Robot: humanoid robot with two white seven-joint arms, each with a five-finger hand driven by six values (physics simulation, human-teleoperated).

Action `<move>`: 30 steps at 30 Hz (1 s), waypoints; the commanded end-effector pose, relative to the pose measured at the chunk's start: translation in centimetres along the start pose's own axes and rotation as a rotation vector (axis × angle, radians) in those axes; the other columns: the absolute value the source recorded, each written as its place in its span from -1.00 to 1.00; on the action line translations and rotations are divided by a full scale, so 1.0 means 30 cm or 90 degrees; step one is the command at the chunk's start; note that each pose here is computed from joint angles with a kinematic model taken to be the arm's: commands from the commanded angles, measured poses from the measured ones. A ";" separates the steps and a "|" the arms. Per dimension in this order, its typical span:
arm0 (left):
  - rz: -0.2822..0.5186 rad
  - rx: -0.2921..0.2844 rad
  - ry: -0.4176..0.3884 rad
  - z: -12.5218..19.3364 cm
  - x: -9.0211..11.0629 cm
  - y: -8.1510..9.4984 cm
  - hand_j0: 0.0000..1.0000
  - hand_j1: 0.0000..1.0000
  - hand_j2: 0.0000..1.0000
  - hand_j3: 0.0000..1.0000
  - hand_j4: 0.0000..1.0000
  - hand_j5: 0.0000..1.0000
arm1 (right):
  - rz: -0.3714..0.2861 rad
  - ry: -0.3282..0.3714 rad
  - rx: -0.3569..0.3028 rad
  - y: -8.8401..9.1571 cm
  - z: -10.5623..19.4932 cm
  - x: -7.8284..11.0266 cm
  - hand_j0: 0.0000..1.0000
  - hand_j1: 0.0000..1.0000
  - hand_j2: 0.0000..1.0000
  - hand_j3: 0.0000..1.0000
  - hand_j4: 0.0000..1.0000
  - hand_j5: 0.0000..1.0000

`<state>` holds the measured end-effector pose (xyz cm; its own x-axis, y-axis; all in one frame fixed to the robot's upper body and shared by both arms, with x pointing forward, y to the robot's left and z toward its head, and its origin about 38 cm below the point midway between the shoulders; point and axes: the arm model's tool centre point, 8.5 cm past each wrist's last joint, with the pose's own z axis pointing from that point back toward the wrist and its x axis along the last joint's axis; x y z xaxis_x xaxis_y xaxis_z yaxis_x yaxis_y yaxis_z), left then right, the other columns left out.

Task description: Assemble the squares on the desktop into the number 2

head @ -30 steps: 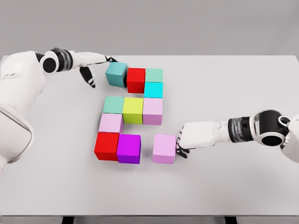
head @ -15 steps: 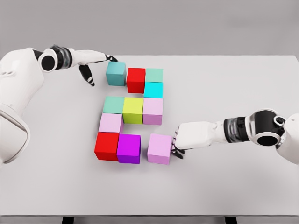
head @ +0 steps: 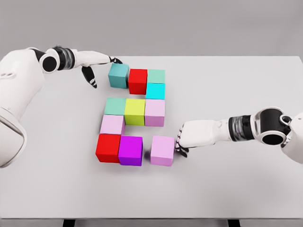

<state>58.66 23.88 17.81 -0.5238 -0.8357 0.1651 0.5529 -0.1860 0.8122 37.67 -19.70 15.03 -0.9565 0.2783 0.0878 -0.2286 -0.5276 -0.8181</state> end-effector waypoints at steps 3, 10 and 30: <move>0.002 0.007 -0.002 0.009 -0.008 0.001 1.00 1.00 1.00 1.00 1.00 1.00 | -0.006 0.002 0.000 0.002 0.001 -0.005 -0.38 -0.38 -0.38 -0.38 -0.38 -0.38; -0.005 0.011 -0.006 0.017 -0.010 0.006 1.00 1.00 1.00 1.00 1.00 1.00 | -0.004 0.000 -0.002 -0.001 -0.002 -0.002 -0.38 -0.38 -0.38 -0.38 -0.38 -0.38; -0.027 0.019 -0.022 0.037 -0.010 0.004 1.00 1.00 1.00 1.00 1.00 1.00 | 0.003 -0.016 -0.016 -0.029 -0.036 0.018 -0.38 -0.38 -0.38 -0.38 -0.38 -0.38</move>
<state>58.12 24.69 18.31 -0.5697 -0.8091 0.1444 0.5133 -0.2130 0.8314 37.55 -18.29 15.07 -0.9626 0.2539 0.0947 -0.2172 -0.5136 -0.8301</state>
